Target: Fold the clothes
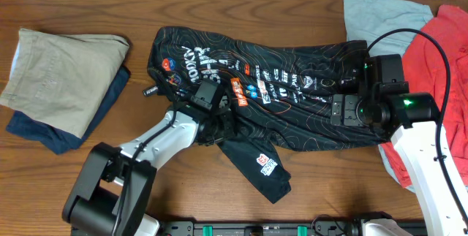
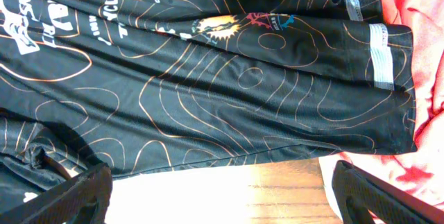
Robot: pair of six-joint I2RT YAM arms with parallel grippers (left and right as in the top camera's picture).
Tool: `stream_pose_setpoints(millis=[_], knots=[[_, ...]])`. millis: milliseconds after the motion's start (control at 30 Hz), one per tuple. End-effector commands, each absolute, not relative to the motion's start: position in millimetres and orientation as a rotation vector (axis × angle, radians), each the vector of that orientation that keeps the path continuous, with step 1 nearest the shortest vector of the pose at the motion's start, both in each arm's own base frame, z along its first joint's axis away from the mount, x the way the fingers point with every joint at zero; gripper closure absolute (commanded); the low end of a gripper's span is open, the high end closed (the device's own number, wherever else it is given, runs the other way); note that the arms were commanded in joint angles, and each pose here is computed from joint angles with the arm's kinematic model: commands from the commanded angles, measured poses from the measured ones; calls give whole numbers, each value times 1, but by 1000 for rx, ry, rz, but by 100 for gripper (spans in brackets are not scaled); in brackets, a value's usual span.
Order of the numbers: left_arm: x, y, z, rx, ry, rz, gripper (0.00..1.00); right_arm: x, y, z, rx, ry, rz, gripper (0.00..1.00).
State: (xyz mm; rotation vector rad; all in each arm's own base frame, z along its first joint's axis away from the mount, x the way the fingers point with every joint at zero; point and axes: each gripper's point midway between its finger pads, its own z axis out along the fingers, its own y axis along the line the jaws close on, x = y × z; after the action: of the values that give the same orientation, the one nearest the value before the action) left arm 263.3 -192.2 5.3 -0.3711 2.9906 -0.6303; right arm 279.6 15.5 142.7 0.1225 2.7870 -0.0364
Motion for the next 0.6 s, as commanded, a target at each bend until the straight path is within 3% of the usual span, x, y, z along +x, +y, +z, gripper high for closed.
stream_pose_setpoints(millis=[0, 133, 300, 567], knots=[[249, -176, -22, -433, 3065, -484, 50, 279, 14, 144, 145, 2783, -30, 1], [236, -167, -25, -463, 3122, -419, 72, 279, 14, 144, 145, 2783, -30, 1], [219, -150, -28, -507, 3190, -303, 93, 279, 14, 144, 145, 2783, -30, 1], [204, -133, -14, -542, 3237, -255, 94, 279, 14, 144, 146, 2783, -30, 1]])
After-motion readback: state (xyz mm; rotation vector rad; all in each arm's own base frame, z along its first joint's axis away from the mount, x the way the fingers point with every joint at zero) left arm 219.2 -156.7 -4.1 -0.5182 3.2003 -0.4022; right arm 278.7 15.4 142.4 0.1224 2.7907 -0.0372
